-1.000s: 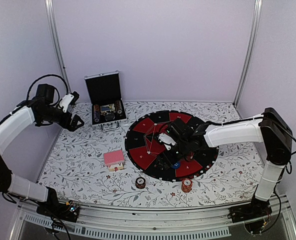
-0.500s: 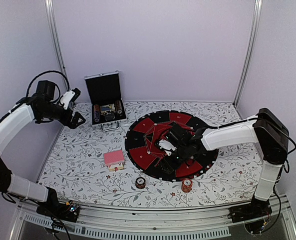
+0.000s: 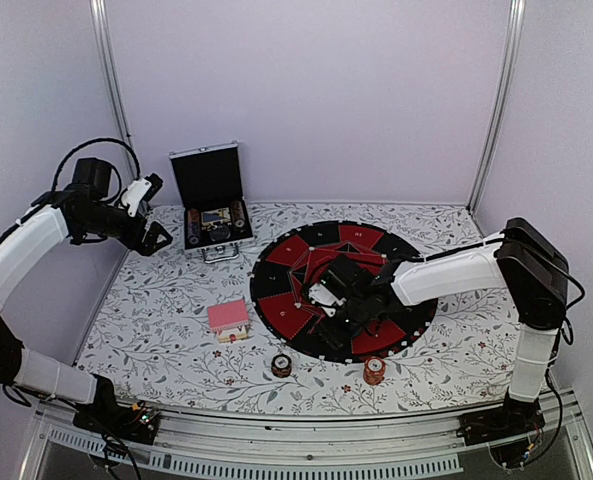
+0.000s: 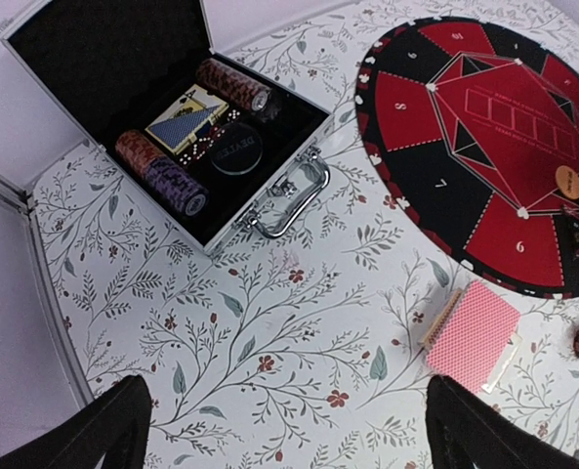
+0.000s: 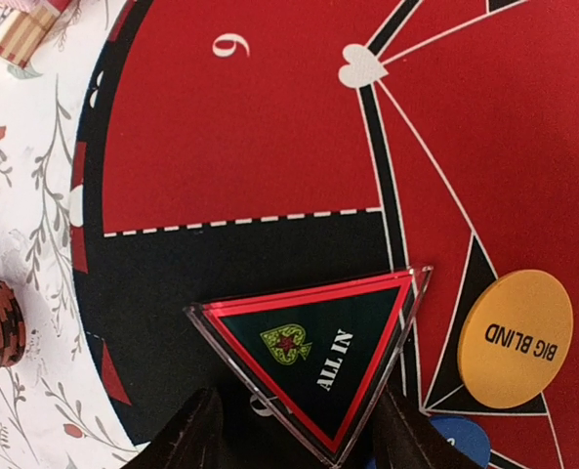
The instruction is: Distribute texas hold em gaming equipment
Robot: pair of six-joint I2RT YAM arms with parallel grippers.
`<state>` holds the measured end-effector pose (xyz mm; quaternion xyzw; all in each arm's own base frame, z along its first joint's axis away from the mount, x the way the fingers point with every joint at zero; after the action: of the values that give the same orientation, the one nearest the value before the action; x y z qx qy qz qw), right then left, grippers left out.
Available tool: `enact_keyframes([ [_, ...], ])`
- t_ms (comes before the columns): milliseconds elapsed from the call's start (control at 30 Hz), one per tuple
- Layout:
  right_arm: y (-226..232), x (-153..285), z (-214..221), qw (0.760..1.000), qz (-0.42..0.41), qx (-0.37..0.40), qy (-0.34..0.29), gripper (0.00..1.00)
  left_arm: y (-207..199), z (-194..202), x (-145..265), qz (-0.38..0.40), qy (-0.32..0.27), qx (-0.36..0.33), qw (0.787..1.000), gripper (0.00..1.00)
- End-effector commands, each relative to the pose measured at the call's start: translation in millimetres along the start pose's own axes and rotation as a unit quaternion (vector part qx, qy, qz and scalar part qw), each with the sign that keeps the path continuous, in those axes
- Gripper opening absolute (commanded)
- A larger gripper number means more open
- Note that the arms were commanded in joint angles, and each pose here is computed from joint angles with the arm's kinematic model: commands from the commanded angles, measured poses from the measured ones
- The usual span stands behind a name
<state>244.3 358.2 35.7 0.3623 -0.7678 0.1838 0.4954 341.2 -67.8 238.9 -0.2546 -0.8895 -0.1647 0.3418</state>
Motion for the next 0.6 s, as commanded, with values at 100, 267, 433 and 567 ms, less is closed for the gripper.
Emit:
enact_keyframes([
  [100, 6.3, -15.6, 9.4, 1.000, 0.002, 0.010, 0.026, 0.43, -0.3, -2.8, 2.8, -0.004, 0.004, -0.015, 1.000, 1.00],
  [267, 8.4, -19.5, -2.0, 1.000, -0.001, 0.006, 0.013, 0.33, 0.2, -1.9, 3.5, -0.007, 0.006, -0.016, 1.000, 1.00],
  [433, 11.7, -28.3, -22.2, 1.000, -0.003, 0.005, -0.003, 0.30, 0.2, -2.9, 4.0, -0.007, 0.006, -0.018, 1.000, 1.00],
  [567, 8.2, -39.1, -44.5, 1.000, 0.018, 0.004, -0.024, 0.28, -0.9, -2.9, 4.7, -0.005, 0.005, -0.019, 1.000, 1.00],
])
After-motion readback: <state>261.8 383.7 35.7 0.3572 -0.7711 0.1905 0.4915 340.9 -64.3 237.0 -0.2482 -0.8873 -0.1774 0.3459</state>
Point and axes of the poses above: each gripper's point midway between its finger pads, its own x axis back along the fingers, its own y axis along the line the jaws close on, z = x × y, the point moved 2 cm from there along x, back along the fingers, and after that the axes turned 3 degrees about -x, right-handed, at the moved point
